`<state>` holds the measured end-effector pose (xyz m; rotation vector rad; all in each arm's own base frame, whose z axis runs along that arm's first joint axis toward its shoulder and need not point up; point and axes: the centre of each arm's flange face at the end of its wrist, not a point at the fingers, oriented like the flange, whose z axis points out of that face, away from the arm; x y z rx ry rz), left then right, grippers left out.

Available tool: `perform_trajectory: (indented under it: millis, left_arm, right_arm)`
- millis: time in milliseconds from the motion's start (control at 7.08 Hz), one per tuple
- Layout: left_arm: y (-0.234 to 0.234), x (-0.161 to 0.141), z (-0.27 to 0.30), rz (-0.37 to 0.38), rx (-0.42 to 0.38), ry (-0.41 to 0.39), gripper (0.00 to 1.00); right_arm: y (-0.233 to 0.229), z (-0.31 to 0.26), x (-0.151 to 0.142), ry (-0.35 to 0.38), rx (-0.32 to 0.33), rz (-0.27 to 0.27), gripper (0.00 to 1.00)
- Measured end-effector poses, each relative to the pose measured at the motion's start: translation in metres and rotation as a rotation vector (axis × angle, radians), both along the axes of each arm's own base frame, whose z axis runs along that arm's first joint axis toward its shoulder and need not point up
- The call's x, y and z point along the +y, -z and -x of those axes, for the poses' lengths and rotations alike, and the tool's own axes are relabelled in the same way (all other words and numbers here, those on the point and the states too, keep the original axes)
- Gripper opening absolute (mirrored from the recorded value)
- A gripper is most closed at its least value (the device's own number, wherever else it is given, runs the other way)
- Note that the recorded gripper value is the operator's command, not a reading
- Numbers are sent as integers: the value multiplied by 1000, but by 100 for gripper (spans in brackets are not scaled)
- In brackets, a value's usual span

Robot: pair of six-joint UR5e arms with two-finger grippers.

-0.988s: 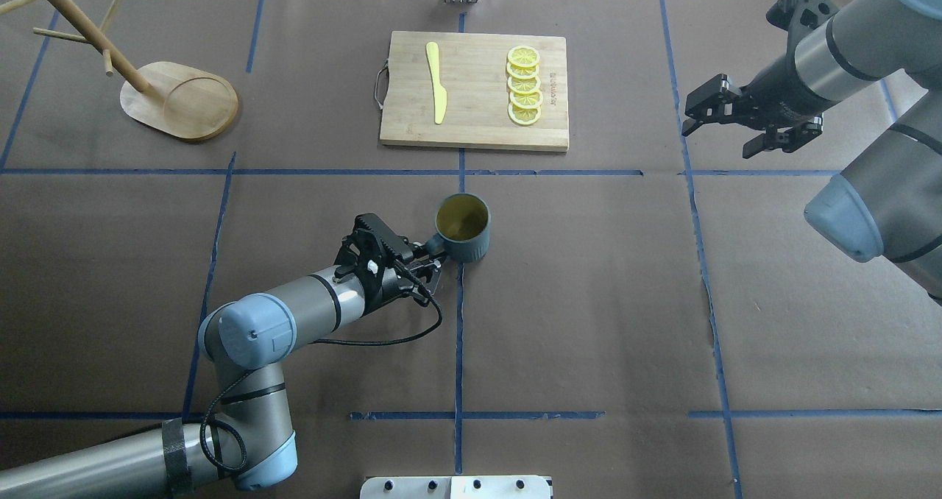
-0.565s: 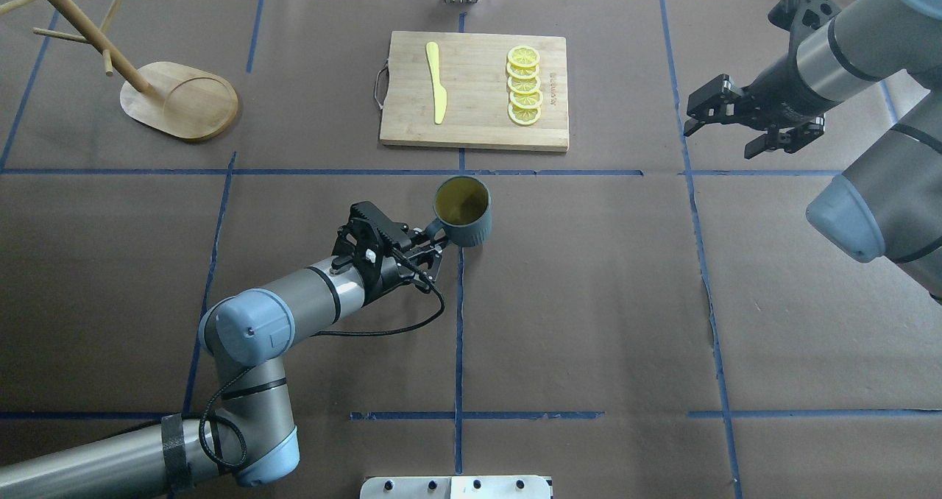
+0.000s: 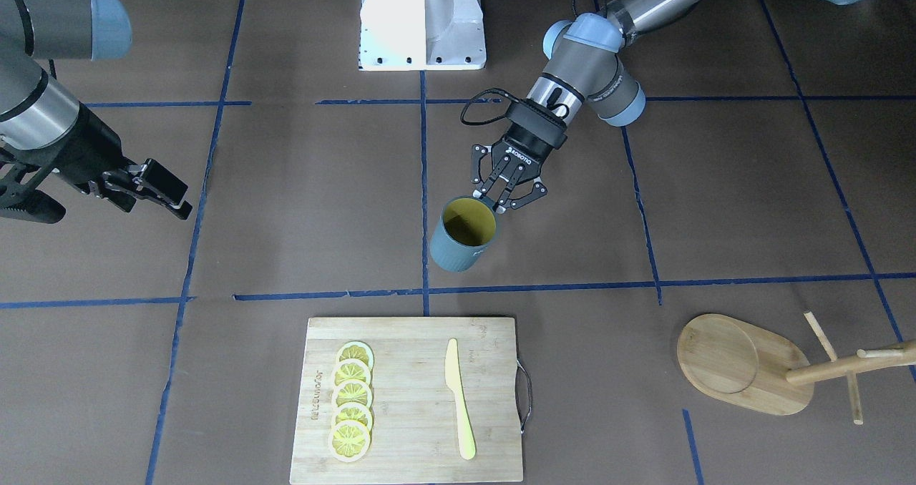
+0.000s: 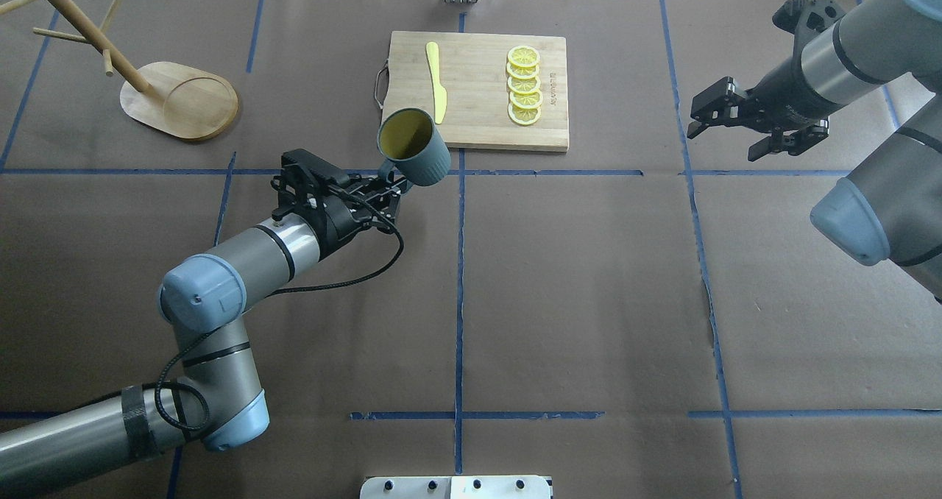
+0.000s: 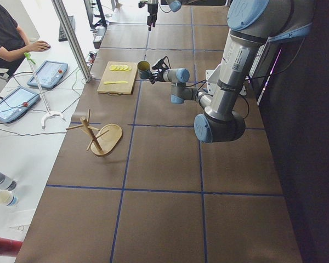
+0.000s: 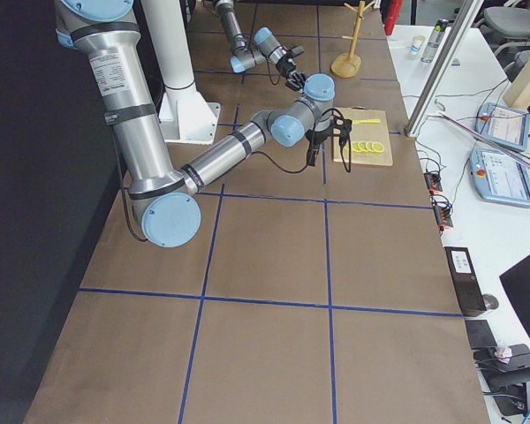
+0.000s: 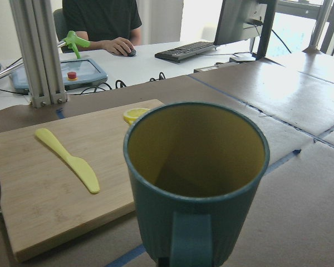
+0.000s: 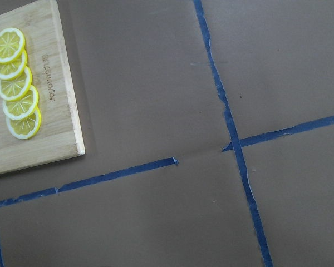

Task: Hang cup on storage rack
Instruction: 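Lift the teal mug with the left gripper toward the wooden rack, then hook the mug handle onto a rack peg with the left gripper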

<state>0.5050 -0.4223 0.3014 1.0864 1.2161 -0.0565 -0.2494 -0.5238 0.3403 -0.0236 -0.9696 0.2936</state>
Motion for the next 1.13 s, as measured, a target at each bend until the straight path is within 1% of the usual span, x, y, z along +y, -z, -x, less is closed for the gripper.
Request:
perform_trajectory:
  millis: [141, 282, 424, 565, 706, 847, 988, 1129]
  left_arm:
    - [-7, -9, 16, 85, 99, 14, 2]
    - [-19, -19, 32, 146, 152, 26, 4]
    - [-42, -29, 53, 216, 191, 14, 5]
    - [-67, -42, 83, 293, 233, -25, 5]
    - [-86, -58, 118, 384, 290, -68, 4]
    - [-96, -75, 152, 478, 354, -98, 3]
    - [-101, -89, 183, 569, 434, -119, 3]
    - [-105, -100, 210, 664, 545, -130, 2]
  right_arm:
    - [3, 0, 0, -1, -4, -3, 100]
    - [4, 0, 0, -3, -6, -5, 100]
    - [4, -1, 0, -4, -7, -7, 100]
    - [3, -3, -1, -6, -8, -8, 100]
    - [3, -8, -2, -10, -10, -8, 100]
    - [3, -12, -3, -15, -11, -8, 100]
    - [3, -13, -4, -18, -12, -9, 100]
    - [3, -15, -5, -22, -12, -10, 100]
